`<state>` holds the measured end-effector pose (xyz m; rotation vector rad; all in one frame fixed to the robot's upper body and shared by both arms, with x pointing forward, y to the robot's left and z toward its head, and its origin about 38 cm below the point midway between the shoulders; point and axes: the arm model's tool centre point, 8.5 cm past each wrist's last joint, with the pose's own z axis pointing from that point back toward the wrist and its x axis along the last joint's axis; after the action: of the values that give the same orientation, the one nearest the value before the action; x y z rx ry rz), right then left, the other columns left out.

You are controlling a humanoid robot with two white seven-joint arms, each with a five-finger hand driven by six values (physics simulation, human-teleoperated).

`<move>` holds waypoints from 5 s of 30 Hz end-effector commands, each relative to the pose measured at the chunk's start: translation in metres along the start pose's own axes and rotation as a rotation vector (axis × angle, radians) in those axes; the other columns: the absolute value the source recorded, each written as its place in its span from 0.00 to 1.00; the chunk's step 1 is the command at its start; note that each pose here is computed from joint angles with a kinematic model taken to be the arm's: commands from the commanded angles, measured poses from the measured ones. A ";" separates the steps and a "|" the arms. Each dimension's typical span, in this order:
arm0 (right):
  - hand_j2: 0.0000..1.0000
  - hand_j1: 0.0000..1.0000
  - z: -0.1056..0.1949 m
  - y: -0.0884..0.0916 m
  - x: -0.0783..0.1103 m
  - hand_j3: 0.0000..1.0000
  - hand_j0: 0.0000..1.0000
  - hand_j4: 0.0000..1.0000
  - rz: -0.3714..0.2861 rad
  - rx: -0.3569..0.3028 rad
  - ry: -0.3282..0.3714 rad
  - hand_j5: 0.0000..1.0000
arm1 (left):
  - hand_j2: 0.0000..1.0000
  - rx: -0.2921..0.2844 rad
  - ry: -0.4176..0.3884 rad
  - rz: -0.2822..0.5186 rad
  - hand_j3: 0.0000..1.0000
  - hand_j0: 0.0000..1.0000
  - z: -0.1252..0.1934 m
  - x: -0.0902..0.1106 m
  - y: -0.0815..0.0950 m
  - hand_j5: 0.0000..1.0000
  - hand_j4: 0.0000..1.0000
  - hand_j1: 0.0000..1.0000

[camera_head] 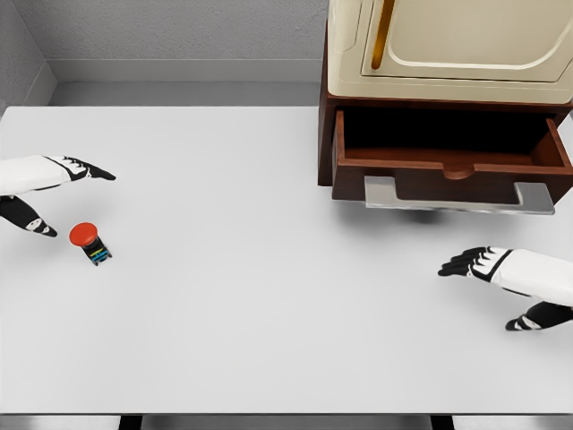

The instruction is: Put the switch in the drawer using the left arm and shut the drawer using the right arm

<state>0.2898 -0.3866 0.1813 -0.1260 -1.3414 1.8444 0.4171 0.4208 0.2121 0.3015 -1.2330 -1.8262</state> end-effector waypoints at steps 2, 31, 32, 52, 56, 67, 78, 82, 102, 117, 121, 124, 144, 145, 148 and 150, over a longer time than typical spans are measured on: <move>1.00 1.00 -0.001 0.001 0.000 1.00 1.00 1.00 -0.009 0.002 -0.005 1.00 | 1.00 -0.011 0.005 -0.012 1.00 1.00 -0.003 0.000 -0.001 1.00 1.00 1.00; 0.64 0.64 0.088 -0.006 -0.013 0.64 0.64 0.64 -0.063 -0.189 0.197 0.64 | 0.67 -0.159 -0.046 -0.109 0.67 0.67 -0.013 0.026 -0.026 0.67 0.67 0.67; 0.64 0.64 0.089 -0.008 -0.012 0.64 0.64 0.64 -0.070 -0.199 0.191 0.64 | 0.67 -0.160 -0.046 -0.108 0.67 0.67 -0.013 0.026 -0.027 0.67 0.67 0.67; 0.63 0.63 0.095 -0.029 -0.009 0.63 0.63 0.63 -0.071 -0.224 0.153 0.63 | 0.32 -0.170 -0.097 -0.199 0.32 0.32 -0.018 0.051 -0.018 0.32 0.32 0.32; 0.63 0.63 0.094 -0.029 -0.009 0.63 0.63 0.63 -0.071 -0.222 0.153 0.63 | 0.32 -0.145 -0.170 -0.263 0.32 0.32 -0.025 0.079 -0.004 0.32 0.32 0.32; 0.62 0.62 0.094 -0.030 -0.009 0.62 0.62 0.62 -0.067 -0.216 0.154 0.62 | 0.32 0.032 -0.354 -0.444 0.32 0.32 -0.052 0.154 0.065 0.32 0.32 0.32; 0.63 0.63 0.094 -0.030 -0.009 0.63 0.63 0.63 -0.068 -0.217 0.153 0.63 | 0.32 0.132 -0.437 -0.496 0.32 0.32 -0.069 0.187 0.100 0.32 0.32 0.32; 0.63 0.63 0.094 -0.030 -0.009 0.63 0.63 0.63 -0.069 -0.216 0.152 0.63 | 0.32 0.172 -0.466 -0.512 0.32 0.32 -0.075 0.200 0.115 0.32 0.32 0.32; 0.62 0.62 0.092 -0.027 -0.009 0.62 0.62 0.62 -0.074 -0.205 0.148 0.62 | 0.32 0.325 -0.643 -0.596 0.32 0.32 -0.146 0.297 0.177 0.32 0.32 0.32; 0.63 0.63 0.091 -0.028 -0.008 0.63 0.63 0.63 -0.072 -0.204 0.146 0.63 | 0.32 0.233 -0.654 -0.445 0.32 0.32 -0.260 0.345 0.174 0.32 0.32 0.32; 0.63 0.63 0.089 -0.026 -0.008 0.63 0.63 0.63 -0.077 -0.199 0.142 0.63 | 0.32 0.212 -0.667 -0.442 0.32 0.32 -0.268 0.353 0.168 0.32 0.32 0.32; 0.63 0.63 0.089 -0.025 -0.009 0.63 0.63 0.63 -0.080 -0.197 0.142 0.63 | 0.32 0.210 -0.665 -0.439 0.32 0.32 -0.268 0.352 0.168 0.32 0.32 0.32; 0.64 0.64 0.088 -0.024 -0.008 0.64 0.64 0.64 -0.082 -0.192 0.138 0.64 | 0.95 0.193 -0.631 -0.382 0.95 0.95 -0.276 0.334 0.166 0.95 0.95 0.95; 0.64 0.64 0.086 -0.022 -0.009 0.64 0.64 0.64 -0.087 -0.187 0.136 0.64 | 0.97 0.193 -0.631 -0.382 0.97 0.97 -0.276 0.334 0.166 0.97 0.97 0.97; 0.64 0.64 0.086 -0.022 -0.008 0.64 0.64 0.64 -0.087 -0.186 0.134 0.64 | 1.00 0.206 -0.636 -0.380 1.00 1.00 -0.274 0.335 0.169 1.00 1.00 1.00; 0.64 0.64 0.085 -0.020 -0.009 0.64 0.64 0.64 -0.091 -0.181 0.134 0.64 | 1.00 0.224 -0.634 -0.371 1.00 1.00 -0.271 0.332 0.174 1.00 1.00 1.00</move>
<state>0.2623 -0.4541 0.2309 -0.2804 -1.3937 1.6139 0.4837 -0.0265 0.3124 0.0685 -1.9154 -2.2091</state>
